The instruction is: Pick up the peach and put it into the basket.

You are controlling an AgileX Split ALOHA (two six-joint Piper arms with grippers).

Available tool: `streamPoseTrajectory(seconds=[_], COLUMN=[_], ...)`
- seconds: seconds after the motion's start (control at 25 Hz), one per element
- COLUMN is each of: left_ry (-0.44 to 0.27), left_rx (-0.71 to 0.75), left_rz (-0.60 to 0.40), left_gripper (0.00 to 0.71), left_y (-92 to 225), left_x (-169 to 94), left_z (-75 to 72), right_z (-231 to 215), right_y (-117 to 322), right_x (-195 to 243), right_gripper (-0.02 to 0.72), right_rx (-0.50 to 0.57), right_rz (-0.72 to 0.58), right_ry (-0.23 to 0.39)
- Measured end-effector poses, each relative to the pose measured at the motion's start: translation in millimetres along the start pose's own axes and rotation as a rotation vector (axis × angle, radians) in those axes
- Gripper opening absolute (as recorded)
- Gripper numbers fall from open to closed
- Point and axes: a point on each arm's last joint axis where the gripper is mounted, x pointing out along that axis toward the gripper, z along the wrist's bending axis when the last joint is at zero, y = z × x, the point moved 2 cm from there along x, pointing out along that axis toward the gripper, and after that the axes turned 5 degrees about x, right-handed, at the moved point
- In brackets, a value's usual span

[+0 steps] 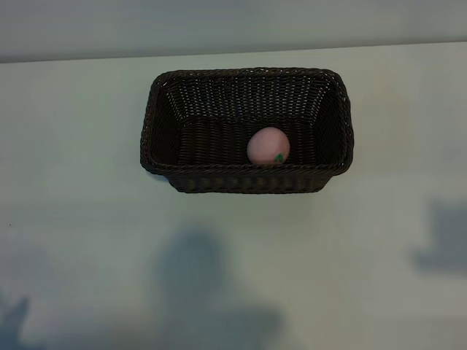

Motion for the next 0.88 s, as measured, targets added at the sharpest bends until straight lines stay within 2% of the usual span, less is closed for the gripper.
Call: streamPoseTrajectory(seconds=[0.24,0.56,0.88], left_ry=[0.000,0.000,0.000], left_rx=[0.000,0.001,0.003], left_rz=[0.000,0.000,0.000], left_gripper=[0.428,0.428,0.428], left_y=[0,0,0], left_x=[0,0,0], left_z=[0.0,0.0,0.0], right_z=[-2,-5,-15], right_y=[42,88,134], right_x=[-6,4,26], right_gripper=[0.597,0.595,0.595], right_rx=[-0.007,-0.003,-0.011], right_rz=[-0.028,0.008,0.193], right_ry=[0.012,0.018,0.060])
